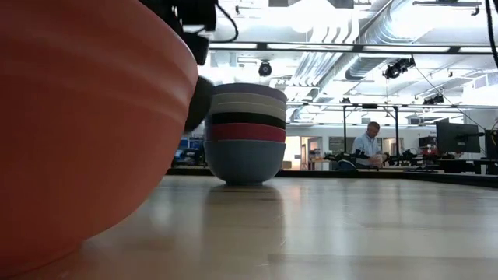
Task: Nest bowls inside each other
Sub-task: Stack the top black bowl on top of the violet bowl
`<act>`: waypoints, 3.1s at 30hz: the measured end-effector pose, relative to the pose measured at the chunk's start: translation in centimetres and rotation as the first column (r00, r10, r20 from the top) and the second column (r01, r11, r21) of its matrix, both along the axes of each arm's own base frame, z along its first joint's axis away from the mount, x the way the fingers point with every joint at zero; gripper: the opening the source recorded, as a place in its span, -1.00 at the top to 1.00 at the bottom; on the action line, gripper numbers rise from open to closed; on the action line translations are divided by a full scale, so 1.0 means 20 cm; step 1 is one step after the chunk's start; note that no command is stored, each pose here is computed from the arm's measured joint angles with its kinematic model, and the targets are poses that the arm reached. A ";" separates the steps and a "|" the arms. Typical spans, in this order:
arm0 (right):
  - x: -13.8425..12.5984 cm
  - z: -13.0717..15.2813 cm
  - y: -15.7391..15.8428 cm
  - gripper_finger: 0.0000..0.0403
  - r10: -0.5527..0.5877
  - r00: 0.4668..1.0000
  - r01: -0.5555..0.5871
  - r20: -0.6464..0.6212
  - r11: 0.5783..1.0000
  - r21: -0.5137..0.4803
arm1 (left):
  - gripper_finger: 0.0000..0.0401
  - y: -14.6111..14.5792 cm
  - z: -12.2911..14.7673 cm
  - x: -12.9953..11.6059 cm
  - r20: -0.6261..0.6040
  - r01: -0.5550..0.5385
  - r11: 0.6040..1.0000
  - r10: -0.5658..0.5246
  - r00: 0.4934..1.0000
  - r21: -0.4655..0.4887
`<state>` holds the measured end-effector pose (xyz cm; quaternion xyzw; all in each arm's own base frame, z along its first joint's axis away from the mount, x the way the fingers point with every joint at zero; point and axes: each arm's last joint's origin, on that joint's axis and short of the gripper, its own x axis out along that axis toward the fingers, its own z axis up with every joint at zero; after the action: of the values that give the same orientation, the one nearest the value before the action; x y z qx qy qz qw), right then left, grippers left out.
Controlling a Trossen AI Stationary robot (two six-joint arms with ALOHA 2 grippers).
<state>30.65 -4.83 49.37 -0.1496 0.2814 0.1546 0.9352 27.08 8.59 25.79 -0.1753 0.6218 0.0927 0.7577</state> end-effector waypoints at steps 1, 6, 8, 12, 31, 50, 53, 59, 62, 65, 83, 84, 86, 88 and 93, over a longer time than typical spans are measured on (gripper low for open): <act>-0.02 0.02 0.01 0.55 0.003 1.000 -0.003 0.013 1.000 -0.001 | 0.99 0.00 0.03 0.00 -0.006 0.007 1.000 -0.007 1.000 -0.001; -0.15 0.10 0.03 0.55 0.003 0.998 -0.002 0.067 1.000 -0.006 | 1.00 -0.01 0.18 -0.01 -0.024 0.036 0.999 -0.036 0.999 0.000; -0.20 0.13 0.04 0.55 0.003 0.996 -0.002 0.086 1.000 -0.008 | 1.00 -0.01 0.25 -0.02 -0.013 0.047 0.999 -0.047 0.999 0.009; -0.27 0.17 0.05 0.55 -0.009 0.994 0.009 0.108 1.000 0.004 | 1.00 0.00 0.40 -0.01 0.052 0.066 0.996 -0.069 0.996 0.055; -0.50 0.28 0.10 0.55 -0.039 0.980 0.034 0.195 0.999 0.028 | 1.00 0.35 0.65 0.09 0.278 0.013 0.990 -0.053 0.959 0.144; -0.55 0.25 0.11 0.55 -0.029 0.992 0.027 0.125 0.999 0.022 | 1.00 0.71 0.46 0.36 0.244 0.039 0.999 -0.046 0.969 0.031; -0.55 0.25 0.11 0.55 -0.025 0.992 0.023 0.121 1.000 0.017 | 1.00 0.74 0.43 0.37 0.228 0.041 0.999 -0.045 0.973 0.024; -0.56 0.24 0.11 0.55 -0.015 0.994 0.014 0.106 1.000 0.004 | 1.00 0.76 0.36 0.40 0.188 0.041 0.999 -0.040 0.981 0.000; -0.56 0.24 0.11 0.55 -0.015 0.995 0.014 0.101 1.000 0.005 | 1.00 0.77 0.34 0.41 0.172 0.034 0.999 -0.033 0.985 -0.002; -0.56 0.24 0.11 0.55 -0.015 0.995 0.015 0.097 1.000 0.006 | 1.00 0.77 0.32 0.40 0.135 0.022 1.000 -0.024 0.991 0.018; -0.50 0.17 0.10 0.55 -0.007 0.999 0.006 0.039 1.000 0.023 | 1.00 0.73 0.31 0.41 0.073 0.014 0.999 -0.017 0.997 0.035; -0.49 0.17 0.10 0.55 -0.007 0.999 0.006 0.039 1.000 0.023 | 1.00 0.73 0.31 0.42 0.070 0.015 0.999 -0.017 0.997 0.033; -0.50 0.17 0.10 0.55 -0.007 0.999 0.006 0.037 1.000 0.023 | 1.00 0.73 0.28 0.43 0.059 0.012 1.000 -0.014 0.998 0.023; -0.50 0.17 0.10 0.55 -0.006 0.999 0.005 0.044 1.000 0.022 | 1.00 0.73 0.25 0.45 0.044 0.014 1.000 -0.015 0.999 0.011; -0.52 0.18 0.10 0.55 0.000 0.998 -0.002 0.057 1.000 0.025 | 1.00 0.73 0.17 0.50 0.021 0.040 0.999 -0.040 0.999 -0.014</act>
<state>20.17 -2.77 53.01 -0.1425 0.2528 0.1542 0.9445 36.99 23.22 29.20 -0.1694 0.6181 0.0711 0.7643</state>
